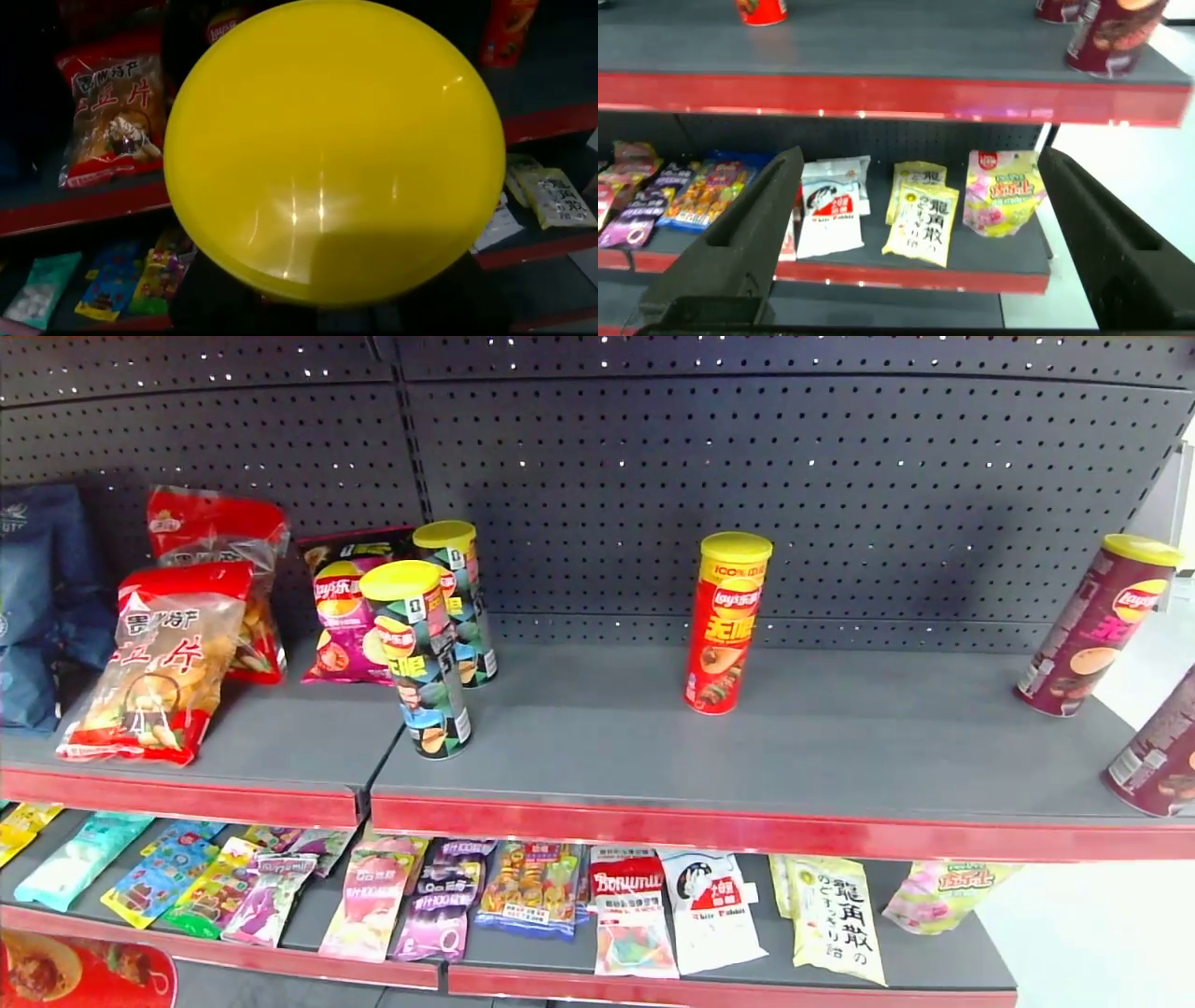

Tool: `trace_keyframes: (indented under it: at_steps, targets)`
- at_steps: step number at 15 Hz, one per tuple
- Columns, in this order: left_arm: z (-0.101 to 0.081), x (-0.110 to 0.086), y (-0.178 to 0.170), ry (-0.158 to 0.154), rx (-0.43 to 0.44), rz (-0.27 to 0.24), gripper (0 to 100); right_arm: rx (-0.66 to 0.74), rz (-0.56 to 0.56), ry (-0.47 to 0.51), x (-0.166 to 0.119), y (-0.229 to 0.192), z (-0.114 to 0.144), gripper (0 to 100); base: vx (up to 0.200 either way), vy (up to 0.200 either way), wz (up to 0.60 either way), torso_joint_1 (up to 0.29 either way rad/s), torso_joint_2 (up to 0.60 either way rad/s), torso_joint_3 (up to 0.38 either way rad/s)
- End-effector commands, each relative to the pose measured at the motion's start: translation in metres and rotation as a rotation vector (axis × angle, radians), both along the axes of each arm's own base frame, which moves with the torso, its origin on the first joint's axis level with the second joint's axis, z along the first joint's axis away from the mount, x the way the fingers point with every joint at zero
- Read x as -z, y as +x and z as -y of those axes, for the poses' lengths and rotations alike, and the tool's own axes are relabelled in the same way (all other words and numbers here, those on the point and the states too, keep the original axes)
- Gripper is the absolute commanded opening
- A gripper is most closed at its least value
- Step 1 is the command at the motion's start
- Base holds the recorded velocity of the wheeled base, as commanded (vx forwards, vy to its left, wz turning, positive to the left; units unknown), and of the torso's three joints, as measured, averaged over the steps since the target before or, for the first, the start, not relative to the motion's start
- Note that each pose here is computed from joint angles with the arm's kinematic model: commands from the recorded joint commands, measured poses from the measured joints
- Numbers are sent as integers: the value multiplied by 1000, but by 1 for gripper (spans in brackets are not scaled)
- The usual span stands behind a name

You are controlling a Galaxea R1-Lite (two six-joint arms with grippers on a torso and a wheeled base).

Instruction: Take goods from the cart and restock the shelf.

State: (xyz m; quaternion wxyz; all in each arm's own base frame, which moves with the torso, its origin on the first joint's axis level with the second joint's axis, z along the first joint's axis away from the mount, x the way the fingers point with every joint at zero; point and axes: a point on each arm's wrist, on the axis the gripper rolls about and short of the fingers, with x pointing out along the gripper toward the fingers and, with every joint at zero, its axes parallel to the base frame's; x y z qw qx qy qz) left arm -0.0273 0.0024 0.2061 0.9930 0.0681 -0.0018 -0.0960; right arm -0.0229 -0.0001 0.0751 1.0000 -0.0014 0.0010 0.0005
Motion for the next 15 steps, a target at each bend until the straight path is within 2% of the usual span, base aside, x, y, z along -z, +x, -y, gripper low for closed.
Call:
trace_keyframes:
  at_steps: [1, 5, 7, 8, 9, 10, 11, 12, 14, 15]
  targets:
    - [0, 1, -3, -2, 4, 13, 0, 0, -1, 0, 0, 0, 0, 100, 0, 0, 0, 0, 0, 0]
    - [-1, 7, -8, -2, 3, 26, 0, -2, -1, 1, 0, 0, 0, 100, 0, 0, 0, 0, 0, 0]
    - [-2, 14, -16, 14, 4, 53, 0, -5, -4, -5, 0, 0, 0, 100, 0, 0, 0, 0, 0, 0]
    - [-3, 20, -22, 14, 4, 55, 0, -13, -26, -5, -1, 2, 0, 100, 0, 0, 0, 0, 0, 0]
    - [-4, 28, -31, 15, 10, 47, 0, -19, 10, -33, -3, -1, 0, 100, 0, 0, 0, 0, 0, 0]
    - [-6, 31, -36, 16, 25, 43, 0, -110, 67, -36, -46, -5, -2, 100, 0, 0, 0, 0, 0, 0]
    - [-7, 33, -37, 15, 41, 44, 0, -160, 39, -22, -88, 5, -3, 100, 0, 0, 0, 0, 0, 0]
    - [-7, 33, -37, 15, 44, 41, 0, -203, 23, -41, -113, 16, -4, 100, 0, 0, 0, 0, 0, 0]
    - [-7, 31, -34, 17, 35, 28, 0, -275, -114, -195, -130, 61, -7, 100, 0, 0, 0, 0, 0, 0]
    - [-7, 31, -33, 18, 33, 25, 0, -282, -147, -179, -146, 93, -8, 100, 0, 0, 0, 0, 0, 0]
